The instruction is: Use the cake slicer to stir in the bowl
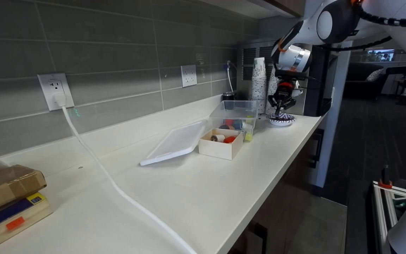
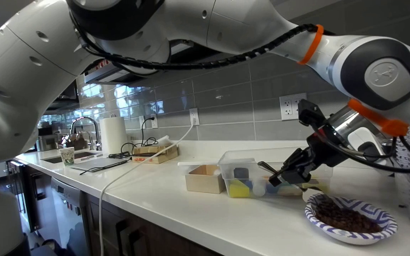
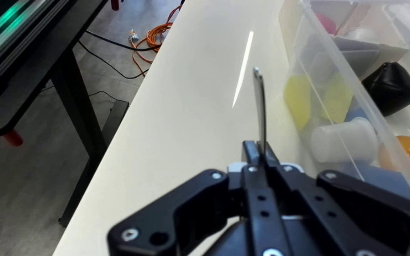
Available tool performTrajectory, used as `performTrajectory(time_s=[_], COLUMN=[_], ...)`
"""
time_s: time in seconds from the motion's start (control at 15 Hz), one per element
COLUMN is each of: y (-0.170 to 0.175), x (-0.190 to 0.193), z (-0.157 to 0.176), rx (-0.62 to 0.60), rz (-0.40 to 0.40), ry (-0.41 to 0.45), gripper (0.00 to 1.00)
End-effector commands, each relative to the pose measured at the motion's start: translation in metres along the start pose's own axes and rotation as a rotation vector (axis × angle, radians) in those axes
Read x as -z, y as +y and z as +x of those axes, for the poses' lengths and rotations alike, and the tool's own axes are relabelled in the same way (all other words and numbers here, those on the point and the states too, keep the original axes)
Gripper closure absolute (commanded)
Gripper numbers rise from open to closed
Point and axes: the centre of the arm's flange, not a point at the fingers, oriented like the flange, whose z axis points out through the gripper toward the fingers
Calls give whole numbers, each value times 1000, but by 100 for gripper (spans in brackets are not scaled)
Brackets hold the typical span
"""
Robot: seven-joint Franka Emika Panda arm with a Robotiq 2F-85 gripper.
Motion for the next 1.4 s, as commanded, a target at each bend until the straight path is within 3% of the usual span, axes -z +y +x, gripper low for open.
performTrajectory(time_s=[0.0,0.4,0.87,1.07,1.33], y=[11,24,5,2,9], x=[18,34,22,14,2], z=[3,0,9,9,1], rx=[-35,-96,-47,-34,-22], rz=[6,31,75,38,-97], ry=[-31,-26,17,-2,-38], gripper=[99,99,99,99,99])
